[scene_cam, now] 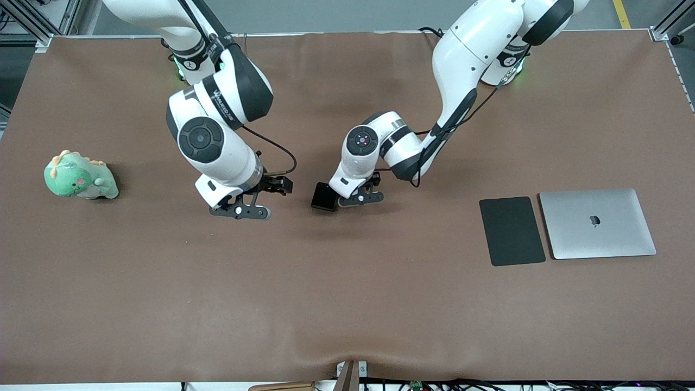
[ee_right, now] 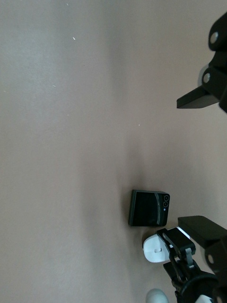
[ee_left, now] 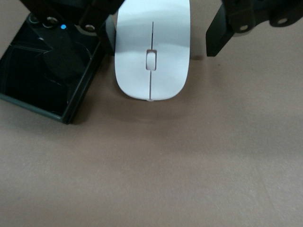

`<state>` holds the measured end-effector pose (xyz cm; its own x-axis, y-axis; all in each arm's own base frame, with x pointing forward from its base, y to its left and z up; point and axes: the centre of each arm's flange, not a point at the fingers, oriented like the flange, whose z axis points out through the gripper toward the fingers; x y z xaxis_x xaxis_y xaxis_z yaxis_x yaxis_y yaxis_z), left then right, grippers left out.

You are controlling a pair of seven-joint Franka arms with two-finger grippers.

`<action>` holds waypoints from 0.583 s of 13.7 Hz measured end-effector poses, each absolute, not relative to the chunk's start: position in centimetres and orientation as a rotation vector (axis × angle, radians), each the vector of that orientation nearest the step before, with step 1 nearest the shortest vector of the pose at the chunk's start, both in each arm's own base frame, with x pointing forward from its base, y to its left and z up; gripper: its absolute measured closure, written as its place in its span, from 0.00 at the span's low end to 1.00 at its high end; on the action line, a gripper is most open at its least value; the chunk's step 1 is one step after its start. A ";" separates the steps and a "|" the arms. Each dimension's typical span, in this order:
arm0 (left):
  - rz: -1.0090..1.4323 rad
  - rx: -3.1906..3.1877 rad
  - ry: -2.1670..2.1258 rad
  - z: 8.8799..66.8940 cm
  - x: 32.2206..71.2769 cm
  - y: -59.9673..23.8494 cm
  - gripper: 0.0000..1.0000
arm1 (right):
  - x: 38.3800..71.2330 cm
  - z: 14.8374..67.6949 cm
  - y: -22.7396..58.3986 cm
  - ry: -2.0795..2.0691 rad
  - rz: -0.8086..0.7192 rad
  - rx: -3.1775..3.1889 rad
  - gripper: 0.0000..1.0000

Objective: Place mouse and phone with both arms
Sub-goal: 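Lower the left gripper onto the mouse while the right gripper reaches the phone, then close the left gripper on the mouse while the right gripper grasps the phone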

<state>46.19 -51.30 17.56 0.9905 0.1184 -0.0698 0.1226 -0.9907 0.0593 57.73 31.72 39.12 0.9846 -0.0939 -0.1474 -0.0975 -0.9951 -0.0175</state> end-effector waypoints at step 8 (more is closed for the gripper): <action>-0.105 3.077 0.180 17.1 46.0 -51.3 0.30 | 56.0 29.9 37.3 0.266 0.207 -3.109 0.00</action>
<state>46.03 -51.30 17.09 0.9909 0.1143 -0.0715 0.1182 -0.9916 0.0531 55.97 37.27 29.89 0.9768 -0.1679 -0.1330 -0.1698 -0.9855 -0.0031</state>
